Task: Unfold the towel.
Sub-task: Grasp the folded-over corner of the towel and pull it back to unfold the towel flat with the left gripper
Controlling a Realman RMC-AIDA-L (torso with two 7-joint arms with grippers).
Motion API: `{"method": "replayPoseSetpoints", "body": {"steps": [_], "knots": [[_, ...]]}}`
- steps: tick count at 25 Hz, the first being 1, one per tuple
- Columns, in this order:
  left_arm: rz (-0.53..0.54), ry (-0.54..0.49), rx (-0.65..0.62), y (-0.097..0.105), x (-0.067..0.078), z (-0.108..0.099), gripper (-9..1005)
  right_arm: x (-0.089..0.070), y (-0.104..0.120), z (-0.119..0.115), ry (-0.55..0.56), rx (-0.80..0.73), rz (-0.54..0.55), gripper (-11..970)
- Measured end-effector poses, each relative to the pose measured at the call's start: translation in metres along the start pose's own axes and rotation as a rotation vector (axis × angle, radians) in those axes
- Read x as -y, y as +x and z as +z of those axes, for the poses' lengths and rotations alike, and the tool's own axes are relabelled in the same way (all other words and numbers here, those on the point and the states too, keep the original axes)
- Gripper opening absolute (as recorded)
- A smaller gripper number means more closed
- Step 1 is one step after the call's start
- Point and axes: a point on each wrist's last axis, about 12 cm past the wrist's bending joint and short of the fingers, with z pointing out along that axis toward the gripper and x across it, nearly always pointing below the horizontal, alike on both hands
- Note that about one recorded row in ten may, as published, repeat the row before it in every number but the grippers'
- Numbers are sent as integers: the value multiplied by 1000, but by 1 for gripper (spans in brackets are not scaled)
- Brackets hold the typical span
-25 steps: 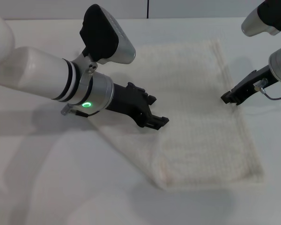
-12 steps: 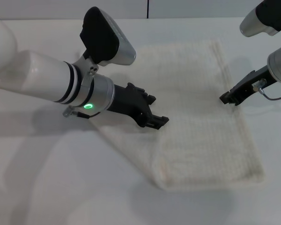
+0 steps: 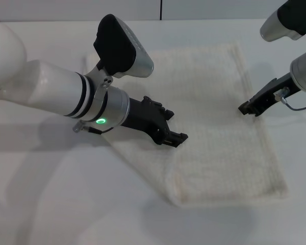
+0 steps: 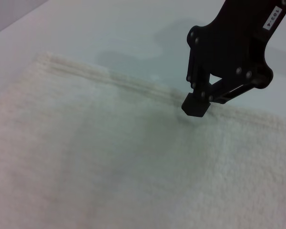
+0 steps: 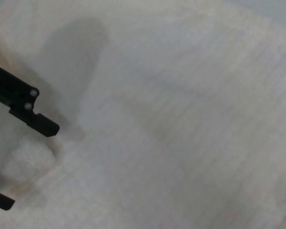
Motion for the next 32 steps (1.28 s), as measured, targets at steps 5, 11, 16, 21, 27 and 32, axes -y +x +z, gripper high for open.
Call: {"method": "replayPoseSetpoints", "body": {"steps": [5,11,16,21,27,32], "knots": [[0,7,-10,2,2,2,605,0,1,0,-2,-2,1,-1],[-3,10,-15,4,3,3,599,-2,1,0,-7,-4,0,-1],[-6,7,-16,5,3,3,545,-1,1,0,-7,-4,-3,-1],[0,3,-17,6,3,4,491,-1,2,0,-7,-4,-5,-1],[-3,-6,-20,7,2,5,315,-1,2,0,-7,-7,-7,-1],[2,-9,-18,7,2,5,126,-1,3,0,-6,-12,-8,-1]]}}
